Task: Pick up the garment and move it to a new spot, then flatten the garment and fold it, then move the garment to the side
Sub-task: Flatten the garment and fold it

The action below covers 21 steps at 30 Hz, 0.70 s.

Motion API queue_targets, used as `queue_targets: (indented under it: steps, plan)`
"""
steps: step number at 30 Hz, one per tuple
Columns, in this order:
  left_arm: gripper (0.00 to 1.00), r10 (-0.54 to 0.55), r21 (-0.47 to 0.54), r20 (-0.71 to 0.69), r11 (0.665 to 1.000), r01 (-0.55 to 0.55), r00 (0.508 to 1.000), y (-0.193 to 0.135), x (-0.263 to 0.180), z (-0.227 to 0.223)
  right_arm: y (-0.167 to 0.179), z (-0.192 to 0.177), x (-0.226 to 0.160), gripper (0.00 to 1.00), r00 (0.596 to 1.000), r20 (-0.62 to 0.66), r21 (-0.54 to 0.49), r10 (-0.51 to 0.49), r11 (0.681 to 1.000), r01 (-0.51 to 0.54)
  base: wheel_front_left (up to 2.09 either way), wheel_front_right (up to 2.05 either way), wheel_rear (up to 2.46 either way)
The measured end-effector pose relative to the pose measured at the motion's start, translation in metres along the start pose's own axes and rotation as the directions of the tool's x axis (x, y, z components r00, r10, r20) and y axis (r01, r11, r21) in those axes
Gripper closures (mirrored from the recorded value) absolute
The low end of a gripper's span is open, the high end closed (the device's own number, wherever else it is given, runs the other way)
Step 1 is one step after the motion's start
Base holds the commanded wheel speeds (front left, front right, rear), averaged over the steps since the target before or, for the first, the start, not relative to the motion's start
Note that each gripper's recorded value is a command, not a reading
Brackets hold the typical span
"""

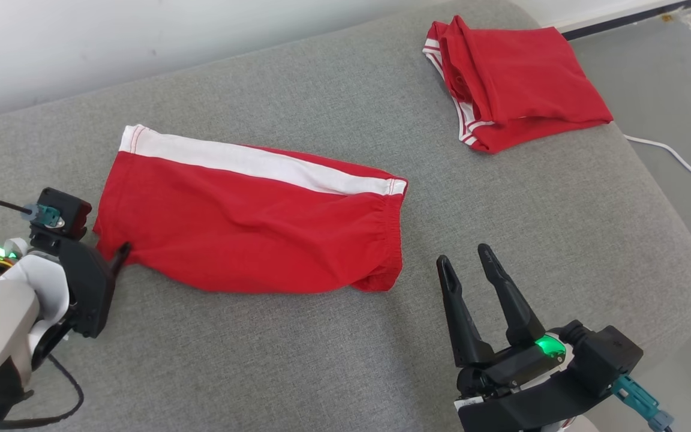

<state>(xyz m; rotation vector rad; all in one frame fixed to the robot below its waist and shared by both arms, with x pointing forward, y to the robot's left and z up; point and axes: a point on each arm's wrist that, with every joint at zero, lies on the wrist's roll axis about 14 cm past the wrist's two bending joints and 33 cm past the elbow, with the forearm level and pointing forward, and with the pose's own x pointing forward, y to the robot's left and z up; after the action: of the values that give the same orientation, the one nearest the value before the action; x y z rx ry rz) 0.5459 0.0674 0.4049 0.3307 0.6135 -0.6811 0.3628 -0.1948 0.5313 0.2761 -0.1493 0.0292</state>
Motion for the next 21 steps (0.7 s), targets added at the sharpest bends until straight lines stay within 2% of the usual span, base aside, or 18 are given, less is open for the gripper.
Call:
queue_targets:
  steps: [2,3,4,5,6,17,21]
  plan:
    - [0.00,-0.009,-0.013,-0.005,1.000,0.008,1.000,-0.003,0.002,-0.001,0.001,-0.002,0.000,0.00,1.000,-0.004,0.002,-0.001,1.000,0.001,0.00,0.00,0.00]
    - [0.26,-0.013,-0.018,-0.003,1.000,0.013,1.000,-0.005,0.004,0.000,0.001,-0.002,0.000,0.00,1.000,-0.005,0.003,-0.001,1.000,0.001,0.00,0.00,0.00]
    - [0.59,-0.018,-0.025,-0.003,1.000,0.018,1.000,-0.007,0.004,0.000,0.001,-0.003,0.001,0.00,1.000,-0.007,0.003,-0.001,1.000,0.001,0.00,0.00,0.00]
    - [0.82,-0.022,-0.029,-0.001,0.999,0.022,1.000,-0.008,0.005,0.000,0.001,-0.004,0.001,0.00,1.000,-0.010,0.003,-0.002,1.000,0.002,0.00,0.00,0.00]
    - [1.00,-0.027,-0.031,0.001,0.999,0.027,1.000,-0.010,0.005,0.001,0.000,-0.005,0.001,0.00,1.000,-0.012,0.004,-0.002,1.000,0.002,0.00,0.00,0.00]
    - [1.00,-0.006,-0.079,0.150,0.997,0.018,0.989,-0.014,-0.016,0.019,0.007,-0.009,0.001,0.00,1.000,-0.021,0.006,0.022,1.000,-0.022,0.00,0.00,0.00]
    - [1.00,0.049,-0.119,0.193,0.992,-0.026,0.980,-0.011,-0.031,0.013,0.009,-0.009,0.001,0.00,0.999,-0.016,0.009,0.029,1.000,-0.029,0.00,0.00,0.00]
